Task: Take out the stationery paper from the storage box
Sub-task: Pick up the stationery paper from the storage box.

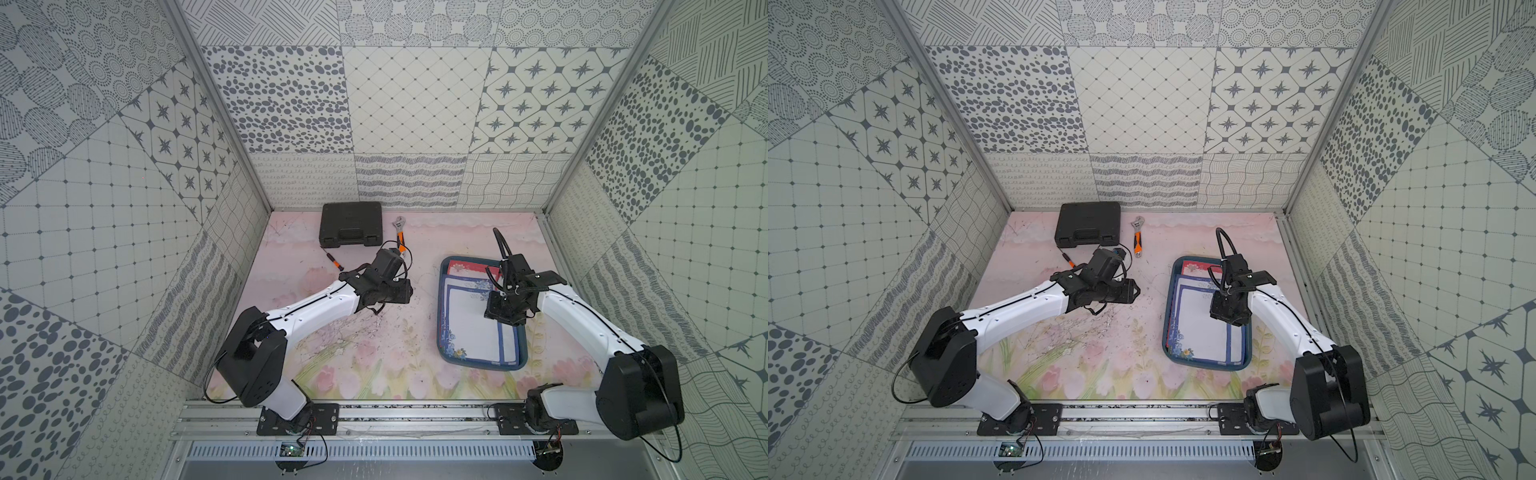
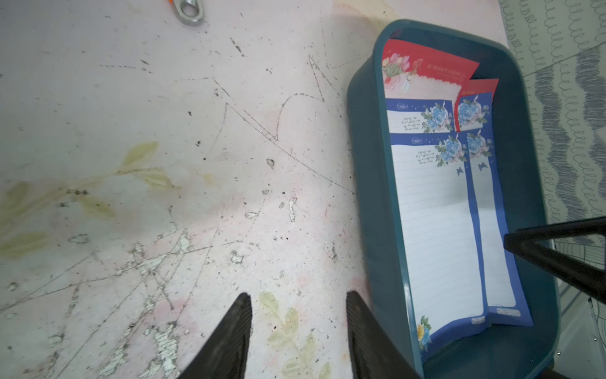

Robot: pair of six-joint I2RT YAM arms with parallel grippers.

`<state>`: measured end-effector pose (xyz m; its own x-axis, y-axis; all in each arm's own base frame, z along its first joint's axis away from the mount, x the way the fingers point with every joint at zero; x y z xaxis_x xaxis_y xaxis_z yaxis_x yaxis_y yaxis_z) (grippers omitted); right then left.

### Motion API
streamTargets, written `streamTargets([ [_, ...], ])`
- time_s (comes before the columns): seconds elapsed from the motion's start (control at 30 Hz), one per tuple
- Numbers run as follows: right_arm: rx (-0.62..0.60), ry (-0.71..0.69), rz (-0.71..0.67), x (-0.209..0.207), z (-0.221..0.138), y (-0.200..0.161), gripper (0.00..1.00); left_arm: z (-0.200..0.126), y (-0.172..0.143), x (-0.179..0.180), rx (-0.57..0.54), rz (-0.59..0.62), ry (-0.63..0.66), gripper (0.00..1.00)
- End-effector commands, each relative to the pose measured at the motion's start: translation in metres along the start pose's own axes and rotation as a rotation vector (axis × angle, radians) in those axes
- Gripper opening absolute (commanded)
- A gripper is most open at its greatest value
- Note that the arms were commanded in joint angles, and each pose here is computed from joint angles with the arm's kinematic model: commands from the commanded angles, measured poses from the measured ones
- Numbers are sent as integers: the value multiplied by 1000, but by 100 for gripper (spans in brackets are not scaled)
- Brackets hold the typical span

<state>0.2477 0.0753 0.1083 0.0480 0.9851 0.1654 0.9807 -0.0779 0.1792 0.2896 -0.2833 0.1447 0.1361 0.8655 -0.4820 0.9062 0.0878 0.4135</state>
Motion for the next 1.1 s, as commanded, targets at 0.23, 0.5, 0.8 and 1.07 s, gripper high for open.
streamTargets([
  [0.23,-20,-85,-23,-22,15,9,45,33,-21,-46,131,-35,-87,44],
  [0.5,-2,-101,6,-30,23,-1,45,44,-27,-56,171,-41,-103,37],
  [0.8,40,-104,24,-32,35,-8,45,50,-31,-54,191,-52,-95,34],
  [1.07,63,-63,38,-28,43,-18,44,52,-33,-56,204,-52,-97,32],
])
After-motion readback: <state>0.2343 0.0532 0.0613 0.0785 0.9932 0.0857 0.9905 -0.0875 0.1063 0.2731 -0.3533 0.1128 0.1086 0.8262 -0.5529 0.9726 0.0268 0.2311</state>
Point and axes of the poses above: each gripper's point midway between its finger pads, its own z axis out along the fingers, its own x axis along the line the jaws close on, y = z × x, the point moved 2 cm from there along -z, back along the fingers, and after that the axes turned 11 degrees about -z, right-handed, at the moved point
